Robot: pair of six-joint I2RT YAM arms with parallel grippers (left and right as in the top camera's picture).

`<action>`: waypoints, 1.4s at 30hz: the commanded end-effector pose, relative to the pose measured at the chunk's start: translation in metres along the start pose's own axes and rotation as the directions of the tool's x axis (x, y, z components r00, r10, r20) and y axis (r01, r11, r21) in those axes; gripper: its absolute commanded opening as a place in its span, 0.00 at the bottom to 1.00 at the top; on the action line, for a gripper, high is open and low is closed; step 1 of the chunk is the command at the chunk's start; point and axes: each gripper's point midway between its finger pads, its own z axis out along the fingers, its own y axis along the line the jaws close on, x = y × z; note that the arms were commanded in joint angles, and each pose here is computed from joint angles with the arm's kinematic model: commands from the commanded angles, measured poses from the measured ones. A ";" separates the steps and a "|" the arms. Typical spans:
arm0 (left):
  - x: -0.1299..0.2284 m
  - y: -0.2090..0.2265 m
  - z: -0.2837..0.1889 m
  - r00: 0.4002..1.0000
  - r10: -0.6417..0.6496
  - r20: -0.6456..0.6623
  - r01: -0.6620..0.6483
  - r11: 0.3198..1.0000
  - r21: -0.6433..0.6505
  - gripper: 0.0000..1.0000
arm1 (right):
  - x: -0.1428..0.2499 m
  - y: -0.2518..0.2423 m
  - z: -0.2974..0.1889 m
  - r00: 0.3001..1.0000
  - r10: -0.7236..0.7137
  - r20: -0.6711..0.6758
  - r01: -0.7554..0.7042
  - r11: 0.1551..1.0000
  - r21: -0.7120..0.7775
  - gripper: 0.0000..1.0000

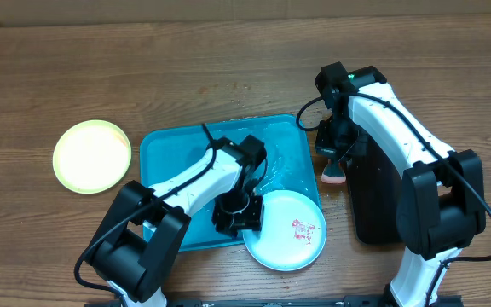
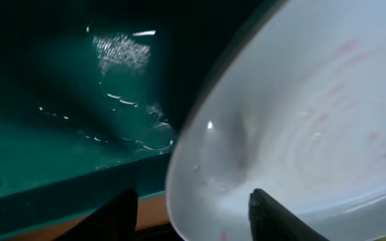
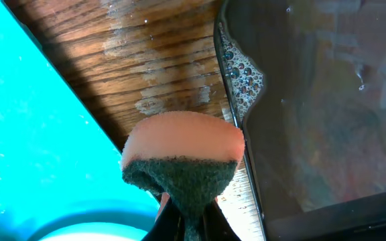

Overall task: Clean dirty plates on tray and stack at the side
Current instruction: 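Reach the left gripper over the tray to the white plate's rim, then pull the white plate left on the tray with the left gripper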

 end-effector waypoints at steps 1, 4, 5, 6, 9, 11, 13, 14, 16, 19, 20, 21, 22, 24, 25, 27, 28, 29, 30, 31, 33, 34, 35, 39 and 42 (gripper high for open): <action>0.008 0.004 0.012 0.998 -0.052 -0.042 0.052 0.999 0.000 0.42 | -0.003 -0.001 -0.017 0.999 0.002 0.045 0.000 0.999 -0.033 0.04; 0.007 0.006 0.015 0.997 -0.067 -0.039 0.067 0.998 -0.001 0.23 | -0.003 -0.001 -0.017 0.999 0.002 0.045 0.000 0.999 -0.032 0.04; 0.006 0.005 0.015 0.997 -0.071 -0.032 0.071 0.997 0.003 0.15 | -0.003 -0.001 -0.017 0.999 0.002 0.044 0.000 0.999 -0.032 0.04; 0.004 0.003 0.015 0.997 -0.072 -0.024 0.072 0.997 0.008 0.07 | -0.003 -0.001 -0.017 0.999 0.002 0.044 0.000 0.999 -0.032 0.04; -0.005 0.002 0.014 0.996 -0.092 0.008 0.092 0.996 0.018 0.04 | -0.003 -0.001 -0.016 0.999 0.001 0.042 0.000 1.000 -0.030 0.04; -0.012 0.006 0.013 0.992 -0.124 0.032 0.123 0.992 0.018 0.04 | -0.002 -0.001 -0.016 0.999 0.001 0.039 0.000 1.000 -0.029 0.04; -0.019 0.014 0.010 0.984 -0.168 0.052 0.168 0.986 0.012 0.04 | -0.002 -0.002 -0.016 0.999 -0.003 0.038 0.004 1.000 -0.028 0.04; -0.022 0.018 0.008 0.981 -0.185 0.059 0.184 0.983 0.013 0.04 | -0.002 -0.002 -0.016 0.999 -0.005 0.038 0.006 1.000 -0.028 0.04; -0.030 0.030 0.002 0.971 -0.227 0.077 0.226 0.974 0.018 0.04 | -0.001 -0.002 -0.016 0.999 -0.006 0.037 0.007 1.000 -0.028 0.04; -0.044 0.053 -0.007 0.947 -0.300 0.112 0.299 0.954 0.025 0.04 | -0.002 -0.002 -0.016 0.999 -0.006 0.038 0.007 1.000 -0.028 0.04; -0.051 0.060 -0.011 0.939 -0.320 0.124 0.317 0.947 0.043 0.04 | -0.002 -0.001 -0.016 0.999 -0.006 0.039 0.007 1.000 -0.029 0.04; -0.057 0.066 -0.014 0.935 -0.327 0.137 0.321 0.945 0.062 0.04 | -0.002 -0.001 -0.016 0.999 -0.006 0.039 0.007 1.000 -0.029 0.04; -0.065 0.072 -0.018 0.931 -0.331 0.156 0.321 0.943 0.085 0.04 | -0.003 -0.001 -0.016 0.999 -0.006 0.042 0.008 1.000 -0.030 0.04; -0.078 0.081 -0.025 0.929 -0.315 0.193 0.297 0.948 0.118 0.04 | -0.004 0.000 -0.017 0.999 -0.006 0.046 0.008 0.999 -0.034 0.04; -0.082 0.085 -0.027 0.928 -0.308 0.208 0.286 0.950 0.127 0.04 | -0.004 0.000 -0.017 0.999 -0.011 0.046 0.013 0.999 -0.037 0.04; -0.090 0.092 -0.032 0.927 -0.292 0.235 0.265 0.954 0.140 0.04 | -0.004 0.001 -0.017 0.999 -0.018 0.045 0.019 0.999 -0.042 0.04; -0.093 0.095 -0.033 0.930 -0.271 0.249 0.242 0.960 0.141 0.04 | -0.003 0.002 -0.017 0.999 -0.018 0.044 0.020 0.999 -0.043 0.04; -0.095 0.096 -0.035 0.931 -0.259 0.259 0.228 0.963 0.142 0.04 | -0.003 0.002 -0.017 0.999 -0.022 0.043 0.024 0.999 -0.045 0.04; -0.098 0.098 -0.036 0.930 -0.252 0.268 0.220 0.965 0.144 0.04 | -0.003 0.002 -0.017 0.999 -0.025 0.042 0.027 0.999 -0.047 0.04; -0.099 0.098 -0.036 0.929 -0.250 0.273 0.217 0.965 0.146 0.05 | -0.003 0.002 -0.017 0.999 -0.025 0.043 0.027 0.999 -0.047 0.04; -0.101 0.099 -0.037 0.927 -0.250 0.279 0.215 0.965 0.149 0.13 | -0.003 0.002 -0.017 0.999 -0.025 0.043 0.027 0.998 -0.048 0.04; -0.101 0.099 -0.037 0.927 -0.246 0.282 0.211 0.966 0.149 0.20 | -0.003 0.003 -0.017 0.999 -0.025 0.044 0.027 0.998 -0.048 0.04; -0.102 0.098 -0.037 0.928 -0.240 0.285 0.204 0.968 0.148 0.21 | -0.003 0.003 -0.017 0.998 -0.035 0.044 0.037 0.998 -0.051 0.04; -0.107 0.097 -0.039 0.926 -0.217 0.308 0.179 0.973 0.148 0.04 | 0.005 0.038 -0.021 0.976 -0.214 0.044 0.219 0.953 -0.208 0.04; -0.112 0.096 -0.041 0.923 -0.199 0.329 0.157 0.976 0.149 0.04 | 0.019 0.074 -0.028 0.936 -0.346 0.070 0.348 0.872 -0.344 0.04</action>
